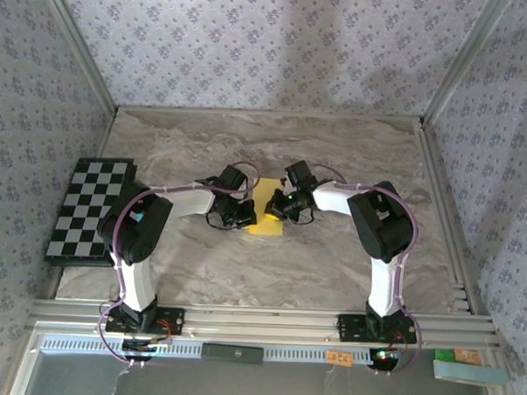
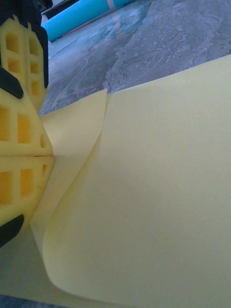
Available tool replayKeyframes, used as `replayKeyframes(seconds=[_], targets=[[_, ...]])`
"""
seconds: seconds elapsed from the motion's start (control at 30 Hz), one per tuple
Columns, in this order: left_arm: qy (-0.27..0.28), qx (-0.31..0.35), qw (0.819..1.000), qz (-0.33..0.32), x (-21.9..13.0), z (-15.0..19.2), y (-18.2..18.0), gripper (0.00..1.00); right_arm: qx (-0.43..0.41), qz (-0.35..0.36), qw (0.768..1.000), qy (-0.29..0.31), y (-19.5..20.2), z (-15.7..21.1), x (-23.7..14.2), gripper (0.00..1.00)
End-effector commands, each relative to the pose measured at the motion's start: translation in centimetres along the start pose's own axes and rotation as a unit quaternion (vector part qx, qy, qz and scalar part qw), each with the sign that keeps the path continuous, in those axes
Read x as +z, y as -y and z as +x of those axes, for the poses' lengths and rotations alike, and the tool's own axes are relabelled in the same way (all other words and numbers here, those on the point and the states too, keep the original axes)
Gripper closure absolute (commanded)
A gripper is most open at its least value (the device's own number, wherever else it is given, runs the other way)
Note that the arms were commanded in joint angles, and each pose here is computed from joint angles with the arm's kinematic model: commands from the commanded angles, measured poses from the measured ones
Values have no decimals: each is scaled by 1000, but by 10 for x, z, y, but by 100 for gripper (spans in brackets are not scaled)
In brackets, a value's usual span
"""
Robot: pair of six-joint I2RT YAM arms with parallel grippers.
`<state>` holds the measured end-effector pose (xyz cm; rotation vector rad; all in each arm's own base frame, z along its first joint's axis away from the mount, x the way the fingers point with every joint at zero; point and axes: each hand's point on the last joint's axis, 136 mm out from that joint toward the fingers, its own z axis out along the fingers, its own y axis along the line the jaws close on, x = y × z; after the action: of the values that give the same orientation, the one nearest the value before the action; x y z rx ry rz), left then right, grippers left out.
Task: Fold a paper plane with a square sheet of paper (pick it up from the middle)
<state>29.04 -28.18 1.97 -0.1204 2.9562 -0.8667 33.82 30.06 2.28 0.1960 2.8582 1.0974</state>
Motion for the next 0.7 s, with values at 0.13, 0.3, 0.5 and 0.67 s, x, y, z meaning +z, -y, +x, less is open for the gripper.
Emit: replayKeyframes(seconds=[0.13,0.3,0.5,0.67], targets=[[-25,-19,997,-63,12,18,-37,100,-72,21,997,16,-16,2,-16,98],[-25,-18,997,-65,12,18,-37,100,-70,22,997,-8,-14,19,-1,98],[-25,-20,997,-69,11,19,-39,100,-60,33,998,-16,-6,21,8,99],[-29,-22,996,-86,11,23,-48,100,-27,54,998,-5,19,5,5,99]])
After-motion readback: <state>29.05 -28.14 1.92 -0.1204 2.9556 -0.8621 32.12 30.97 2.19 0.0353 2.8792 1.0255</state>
